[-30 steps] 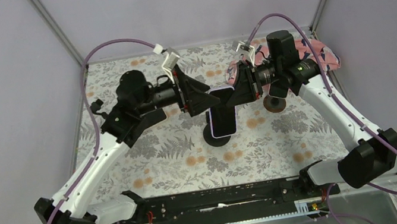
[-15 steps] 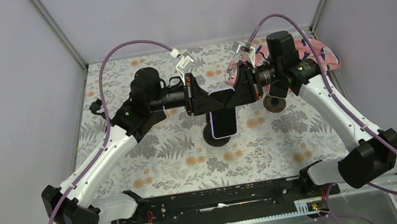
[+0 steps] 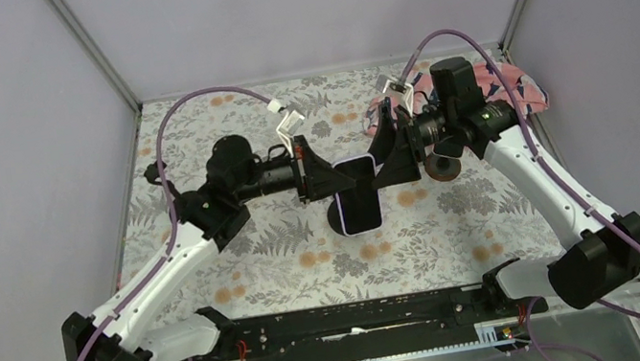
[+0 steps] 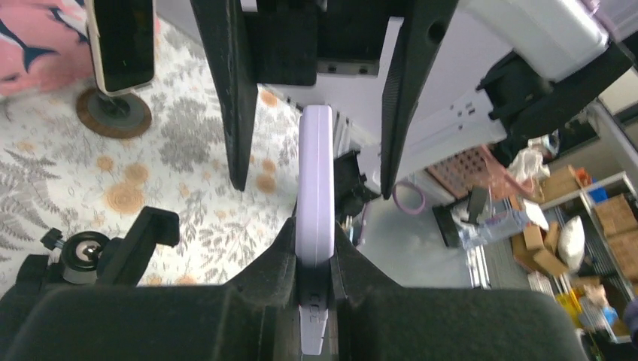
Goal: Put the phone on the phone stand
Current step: Pick up the phone at the center of the board.
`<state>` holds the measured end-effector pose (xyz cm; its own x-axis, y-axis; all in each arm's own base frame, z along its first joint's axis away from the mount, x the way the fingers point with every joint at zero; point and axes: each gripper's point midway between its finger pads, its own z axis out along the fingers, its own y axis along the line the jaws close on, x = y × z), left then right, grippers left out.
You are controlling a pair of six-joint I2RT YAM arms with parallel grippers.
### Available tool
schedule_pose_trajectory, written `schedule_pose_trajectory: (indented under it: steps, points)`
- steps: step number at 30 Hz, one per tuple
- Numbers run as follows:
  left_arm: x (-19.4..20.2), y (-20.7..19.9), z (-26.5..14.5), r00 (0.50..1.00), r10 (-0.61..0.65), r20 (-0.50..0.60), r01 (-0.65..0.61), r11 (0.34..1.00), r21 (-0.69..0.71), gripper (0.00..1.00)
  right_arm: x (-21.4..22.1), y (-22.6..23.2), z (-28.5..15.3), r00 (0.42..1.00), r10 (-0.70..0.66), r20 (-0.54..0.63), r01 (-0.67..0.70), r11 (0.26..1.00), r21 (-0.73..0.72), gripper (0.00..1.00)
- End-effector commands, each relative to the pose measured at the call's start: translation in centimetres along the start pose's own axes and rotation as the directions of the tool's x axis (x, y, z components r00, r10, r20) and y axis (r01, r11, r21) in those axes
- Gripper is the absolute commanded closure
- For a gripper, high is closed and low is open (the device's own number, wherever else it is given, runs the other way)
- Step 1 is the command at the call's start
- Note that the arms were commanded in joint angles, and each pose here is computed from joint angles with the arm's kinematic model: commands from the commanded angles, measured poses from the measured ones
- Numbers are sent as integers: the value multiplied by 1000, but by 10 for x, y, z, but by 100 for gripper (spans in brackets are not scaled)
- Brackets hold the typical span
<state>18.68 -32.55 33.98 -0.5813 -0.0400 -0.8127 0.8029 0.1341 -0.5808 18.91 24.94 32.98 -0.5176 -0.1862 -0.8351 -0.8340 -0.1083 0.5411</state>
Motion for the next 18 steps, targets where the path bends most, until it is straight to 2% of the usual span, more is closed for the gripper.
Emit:
schedule_pose_trajectory:
  steps: [1, 5, 11, 14, 18]
  points:
    - [-49, -25, -15, 955, 110, 275, -118, 993, 12, 100, 15, 7, 0, 1000, -23, -7, 23, 1000, -8, 16]
    - [-56, -21, -21, 925, 96, 369, -100, 995, -9, 100, 21, 5, 2, 1000, 1, -3, -1, 1000, -25, 18]
    - [-66, -19, -20, 900, 64, 432, -76, 997, 9, 100, 27, 4, 8, 1000, 21, -14, -22, 999, -48, 26]
    - [-68, -16, -18, 895, 52, 443, -63, 998, 10, 100, 26, 5, 10, 1000, 16, -17, -17, 998, -56, 36]
    - [-67, -14, -16, 898, 39, 439, -51, 999, 14, 100, 26, 5, 10, 1000, 6, -18, -7, 998, -59, 59]
